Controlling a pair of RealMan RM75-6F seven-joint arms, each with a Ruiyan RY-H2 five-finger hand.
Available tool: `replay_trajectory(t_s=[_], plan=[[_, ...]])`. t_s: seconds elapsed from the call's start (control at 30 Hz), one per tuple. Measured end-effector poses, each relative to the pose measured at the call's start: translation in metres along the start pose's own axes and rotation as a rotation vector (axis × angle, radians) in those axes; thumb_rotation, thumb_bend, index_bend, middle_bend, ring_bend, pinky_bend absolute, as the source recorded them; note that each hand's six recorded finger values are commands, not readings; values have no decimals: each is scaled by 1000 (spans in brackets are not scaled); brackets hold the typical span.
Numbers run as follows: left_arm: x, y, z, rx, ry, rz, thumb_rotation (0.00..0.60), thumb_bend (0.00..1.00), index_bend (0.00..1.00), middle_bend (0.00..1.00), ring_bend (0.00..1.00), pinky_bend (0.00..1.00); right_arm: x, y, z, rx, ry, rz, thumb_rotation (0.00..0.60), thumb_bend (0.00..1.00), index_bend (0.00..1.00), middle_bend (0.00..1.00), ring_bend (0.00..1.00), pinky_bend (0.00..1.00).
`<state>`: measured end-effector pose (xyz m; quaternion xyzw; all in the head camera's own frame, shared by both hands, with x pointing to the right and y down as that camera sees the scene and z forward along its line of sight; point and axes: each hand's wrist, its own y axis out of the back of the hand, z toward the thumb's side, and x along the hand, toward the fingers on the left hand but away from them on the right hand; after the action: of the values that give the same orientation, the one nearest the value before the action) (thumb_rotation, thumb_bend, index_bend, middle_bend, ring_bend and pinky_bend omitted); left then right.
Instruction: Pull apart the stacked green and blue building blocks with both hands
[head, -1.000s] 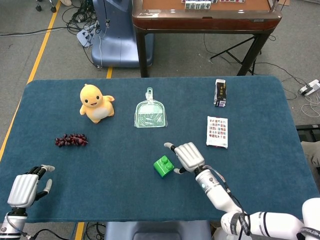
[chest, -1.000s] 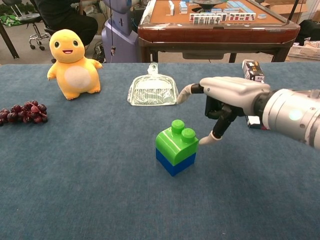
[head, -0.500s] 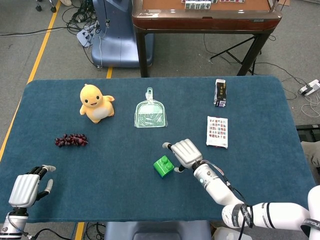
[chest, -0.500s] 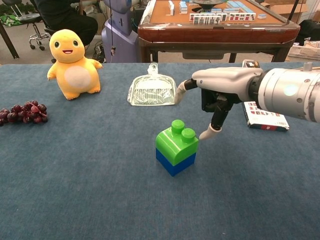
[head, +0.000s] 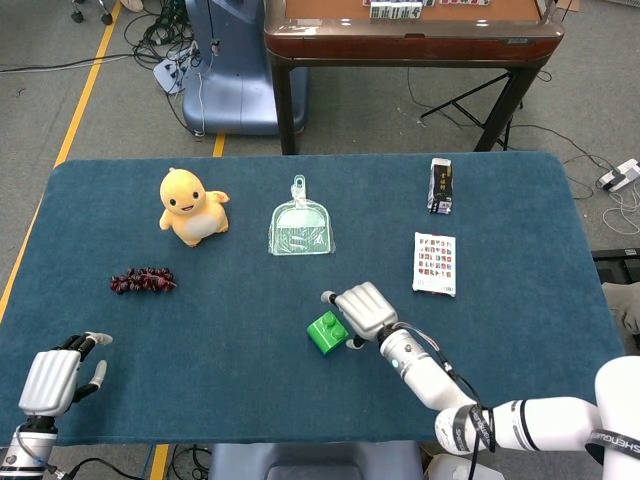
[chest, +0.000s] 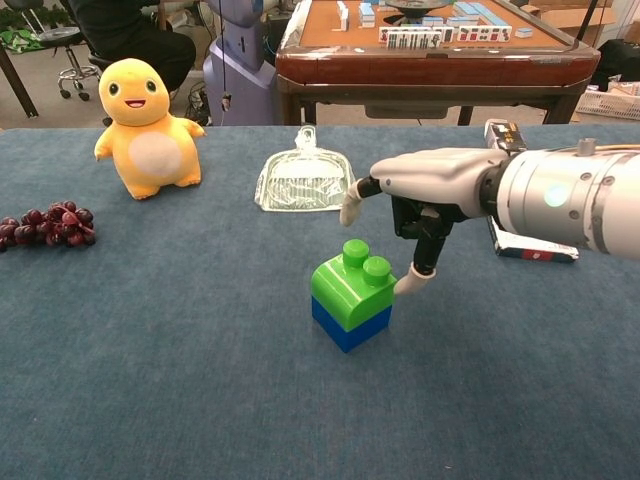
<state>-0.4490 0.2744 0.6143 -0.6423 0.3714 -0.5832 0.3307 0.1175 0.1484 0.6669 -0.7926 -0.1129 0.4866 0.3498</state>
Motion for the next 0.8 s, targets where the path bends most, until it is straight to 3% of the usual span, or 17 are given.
replay_trajectory(t_s=[0.8], plan=[[-1,-3,0,-7,3,-4,600,467,445,393,358,574,-7,-6,6,5,21,22,600,0,282,1000,1000,1000]])
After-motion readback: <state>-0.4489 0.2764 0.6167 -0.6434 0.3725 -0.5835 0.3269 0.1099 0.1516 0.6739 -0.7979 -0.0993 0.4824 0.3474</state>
